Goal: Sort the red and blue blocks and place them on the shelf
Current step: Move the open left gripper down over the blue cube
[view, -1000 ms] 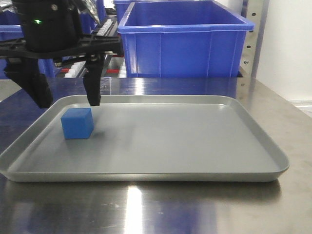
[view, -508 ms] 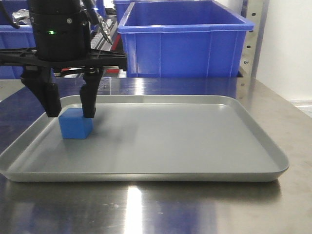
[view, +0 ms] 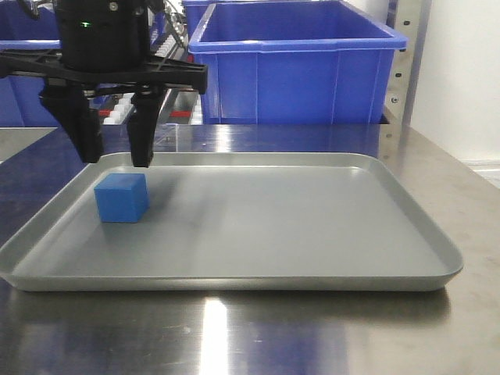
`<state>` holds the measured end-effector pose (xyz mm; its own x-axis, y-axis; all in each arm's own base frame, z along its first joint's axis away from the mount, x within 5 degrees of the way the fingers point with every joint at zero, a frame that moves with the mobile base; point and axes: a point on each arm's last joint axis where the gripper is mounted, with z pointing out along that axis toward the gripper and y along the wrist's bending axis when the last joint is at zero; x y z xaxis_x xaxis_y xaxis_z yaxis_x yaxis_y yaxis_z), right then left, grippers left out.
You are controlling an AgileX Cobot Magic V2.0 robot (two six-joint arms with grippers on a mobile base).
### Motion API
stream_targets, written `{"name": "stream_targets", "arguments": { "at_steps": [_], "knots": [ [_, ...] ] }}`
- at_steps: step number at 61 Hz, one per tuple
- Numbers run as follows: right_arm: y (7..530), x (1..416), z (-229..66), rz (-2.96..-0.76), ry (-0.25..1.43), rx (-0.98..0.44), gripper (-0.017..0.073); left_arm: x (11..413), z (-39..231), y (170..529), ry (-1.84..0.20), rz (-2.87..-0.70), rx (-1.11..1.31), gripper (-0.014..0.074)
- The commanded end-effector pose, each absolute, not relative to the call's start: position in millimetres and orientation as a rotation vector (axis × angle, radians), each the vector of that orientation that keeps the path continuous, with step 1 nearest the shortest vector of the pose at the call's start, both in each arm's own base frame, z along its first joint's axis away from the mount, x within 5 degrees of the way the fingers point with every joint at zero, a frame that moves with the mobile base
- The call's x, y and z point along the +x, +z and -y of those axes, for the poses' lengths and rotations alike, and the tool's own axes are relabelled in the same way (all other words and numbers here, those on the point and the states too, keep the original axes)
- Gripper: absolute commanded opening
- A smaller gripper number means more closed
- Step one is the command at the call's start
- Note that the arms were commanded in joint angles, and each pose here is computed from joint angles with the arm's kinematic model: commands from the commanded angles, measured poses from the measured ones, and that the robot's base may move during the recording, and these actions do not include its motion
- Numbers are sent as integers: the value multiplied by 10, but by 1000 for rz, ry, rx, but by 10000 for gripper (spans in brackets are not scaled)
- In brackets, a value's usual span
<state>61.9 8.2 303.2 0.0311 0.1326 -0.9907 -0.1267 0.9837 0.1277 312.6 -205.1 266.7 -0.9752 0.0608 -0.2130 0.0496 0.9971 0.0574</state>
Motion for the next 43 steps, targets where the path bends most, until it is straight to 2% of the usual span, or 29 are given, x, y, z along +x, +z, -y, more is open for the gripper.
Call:
{"name": "stream_targets", "arguments": {
  "at_steps": [1,7,14,17,43],
  "knots": [
    [3196,604,-66,-1420,179,6,37,3063,2039,2958,6,-2859,119,340],
    [3196,604,-66,-1420,179,6,37,3073,2071,2962,-40,-2844,144,402],
    [3196,604,-66,-1420,179,6,37,3080,2087,2964,-67,-2835,139,562],
    [3196,604,-66,-1420,179,6,37,3081,2088,2965,-69,-2834,130,599],
    [3196,604,-66,-1420,179,6,37,3177,1964,2910,-72,-2861,57,605]
  ]
}}
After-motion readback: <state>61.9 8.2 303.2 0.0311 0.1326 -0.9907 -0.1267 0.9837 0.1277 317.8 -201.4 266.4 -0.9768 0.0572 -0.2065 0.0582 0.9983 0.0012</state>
